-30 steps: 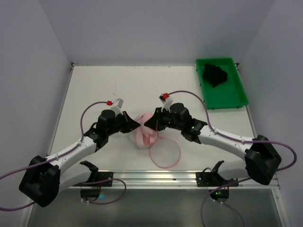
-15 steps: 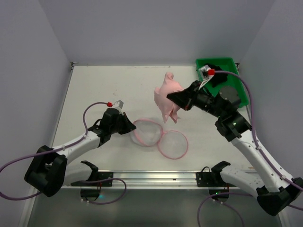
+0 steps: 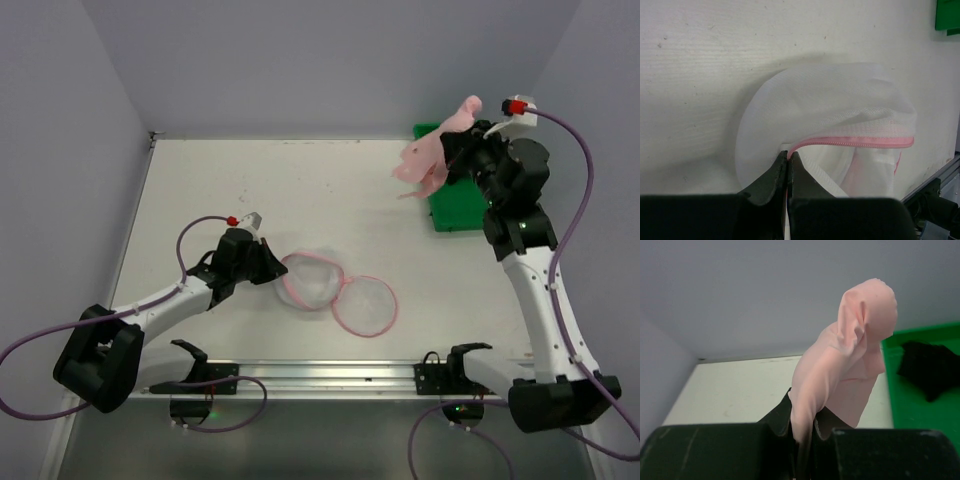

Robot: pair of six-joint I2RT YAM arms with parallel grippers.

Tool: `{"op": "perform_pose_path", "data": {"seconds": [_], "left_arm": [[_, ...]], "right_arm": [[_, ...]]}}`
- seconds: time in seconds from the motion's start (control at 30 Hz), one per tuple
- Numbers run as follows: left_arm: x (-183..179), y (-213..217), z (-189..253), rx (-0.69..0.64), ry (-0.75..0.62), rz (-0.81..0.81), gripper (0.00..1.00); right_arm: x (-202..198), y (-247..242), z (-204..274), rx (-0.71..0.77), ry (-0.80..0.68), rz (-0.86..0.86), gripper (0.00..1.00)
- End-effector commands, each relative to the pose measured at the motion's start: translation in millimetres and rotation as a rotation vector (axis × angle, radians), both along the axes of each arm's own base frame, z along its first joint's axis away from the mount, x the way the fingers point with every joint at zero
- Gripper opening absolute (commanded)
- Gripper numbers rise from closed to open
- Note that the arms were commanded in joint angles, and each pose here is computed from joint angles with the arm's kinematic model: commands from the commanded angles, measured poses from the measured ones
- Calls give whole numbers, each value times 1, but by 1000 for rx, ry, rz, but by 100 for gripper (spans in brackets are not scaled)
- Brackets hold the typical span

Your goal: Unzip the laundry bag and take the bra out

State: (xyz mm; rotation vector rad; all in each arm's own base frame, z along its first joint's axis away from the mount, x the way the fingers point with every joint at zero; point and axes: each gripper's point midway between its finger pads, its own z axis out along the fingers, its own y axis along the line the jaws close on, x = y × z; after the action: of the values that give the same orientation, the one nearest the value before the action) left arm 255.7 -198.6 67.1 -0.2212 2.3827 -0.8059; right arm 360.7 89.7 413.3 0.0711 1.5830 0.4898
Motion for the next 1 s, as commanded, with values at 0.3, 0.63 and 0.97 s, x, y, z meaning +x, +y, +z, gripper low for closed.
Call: {"op": "perform_pose_path", "data": {"seconds": [0.3, 0.63, 0.97], "left_arm": [[7, -3, 16, -4, -53, -37, 0], [11, -3, 17, 19, -62, -43, 0], [9, -6, 11, 8, -39, -51, 0]], "right_arm": [[127, -168, -123, -61, 249, -636, 0], [206, -158, -189, 109, 289, -483, 0], [212, -169, -218, 278, 335, -470, 3]]}}
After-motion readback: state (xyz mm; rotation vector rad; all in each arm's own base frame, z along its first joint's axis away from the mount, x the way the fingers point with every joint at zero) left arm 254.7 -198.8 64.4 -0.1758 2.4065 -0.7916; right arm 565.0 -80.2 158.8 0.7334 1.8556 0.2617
